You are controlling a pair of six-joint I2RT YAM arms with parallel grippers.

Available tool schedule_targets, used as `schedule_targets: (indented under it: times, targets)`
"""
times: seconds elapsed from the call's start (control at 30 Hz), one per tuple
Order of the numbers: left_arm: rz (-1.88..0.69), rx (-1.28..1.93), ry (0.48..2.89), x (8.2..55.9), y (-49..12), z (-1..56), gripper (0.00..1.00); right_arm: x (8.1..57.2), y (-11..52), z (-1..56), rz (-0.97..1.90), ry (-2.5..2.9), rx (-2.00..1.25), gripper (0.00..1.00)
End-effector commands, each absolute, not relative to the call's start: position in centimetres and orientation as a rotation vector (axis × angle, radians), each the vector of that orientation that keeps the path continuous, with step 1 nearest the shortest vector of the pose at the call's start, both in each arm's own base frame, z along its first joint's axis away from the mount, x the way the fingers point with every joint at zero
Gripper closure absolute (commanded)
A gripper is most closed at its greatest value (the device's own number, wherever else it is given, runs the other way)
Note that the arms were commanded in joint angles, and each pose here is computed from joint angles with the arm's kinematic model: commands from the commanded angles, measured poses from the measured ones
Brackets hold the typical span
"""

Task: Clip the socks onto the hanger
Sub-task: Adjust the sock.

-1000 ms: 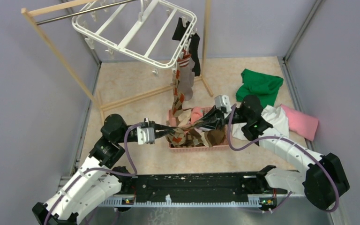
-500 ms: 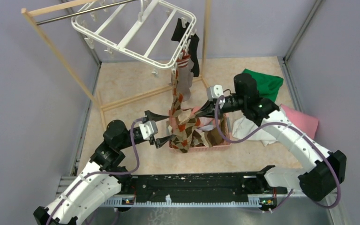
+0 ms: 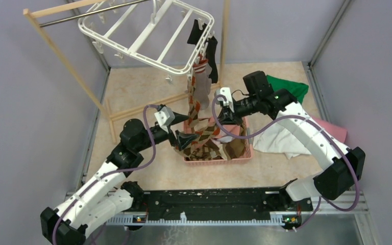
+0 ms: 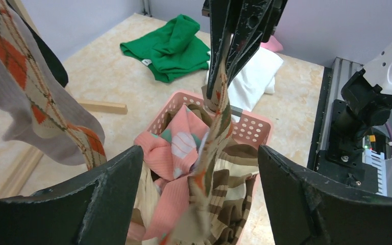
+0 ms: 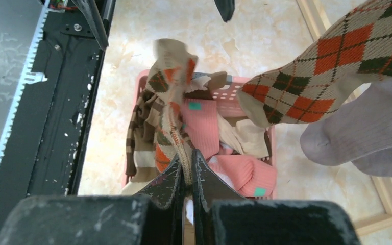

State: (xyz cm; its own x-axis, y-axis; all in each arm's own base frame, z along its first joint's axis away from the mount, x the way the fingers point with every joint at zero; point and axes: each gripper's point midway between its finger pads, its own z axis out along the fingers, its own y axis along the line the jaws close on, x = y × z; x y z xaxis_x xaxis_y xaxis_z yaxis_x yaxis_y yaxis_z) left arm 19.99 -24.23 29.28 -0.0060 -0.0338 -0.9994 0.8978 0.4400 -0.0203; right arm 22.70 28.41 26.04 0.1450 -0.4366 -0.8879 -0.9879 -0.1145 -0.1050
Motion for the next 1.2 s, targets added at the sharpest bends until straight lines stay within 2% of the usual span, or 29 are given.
schedule_targets:
  times: [0.0,0.5,0.6,0.67,0.77,0.93,1.03,1.1,1.17]
  targets:
    - [-0.952,0.809,1.275,20.3,-25.3,32.7,0.14,22.5,28.2,27.9,0.846,1.323,-1.708,1.00]
    - [-1.067,0.940,1.187,21.2,-29.1,32.0,0.27,21.8,29.0,28.9,0.838,1.249,-1.764,1.00]
    - [-1.095,0.973,1.173,21.1,-29.7,31.9,0.33,21.7,29.1,28.9,0.840,1.246,-1.769,1.00]
    - [-1.112,0.988,1.176,21.0,-30.0,31.6,0.40,21.7,29.2,28.8,0.845,1.245,-1.770,1.00]
    - [-1.141,1.022,1.174,20.6,-30.4,31.2,0.65,21.6,29.3,28.8,0.851,1.241,-1.771,1.00]
    - [-1.190,1.058,1.157,19.6,-30.5,31.0,0.82,21.4,29.3,28.7,0.857,1.244,-1.773,1.00]
    - [-1.210,1.085,1.131,18.9,-30.4,31.1,1.00,21.3,29.3,28.8,0.863,1.243,-1.769,1.00]
    - [-1.223,1.092,1.118,18.3,-30.3,31.2,1.00,21.4,29.4,28.8,0.863,1.246,-1.763,1.00]
    - [-1.205,1.074,1.107,18.0,-29.8,31.7,1.00,21.6,29.4,29.0,0.862,1.252,-1.749,0.92]
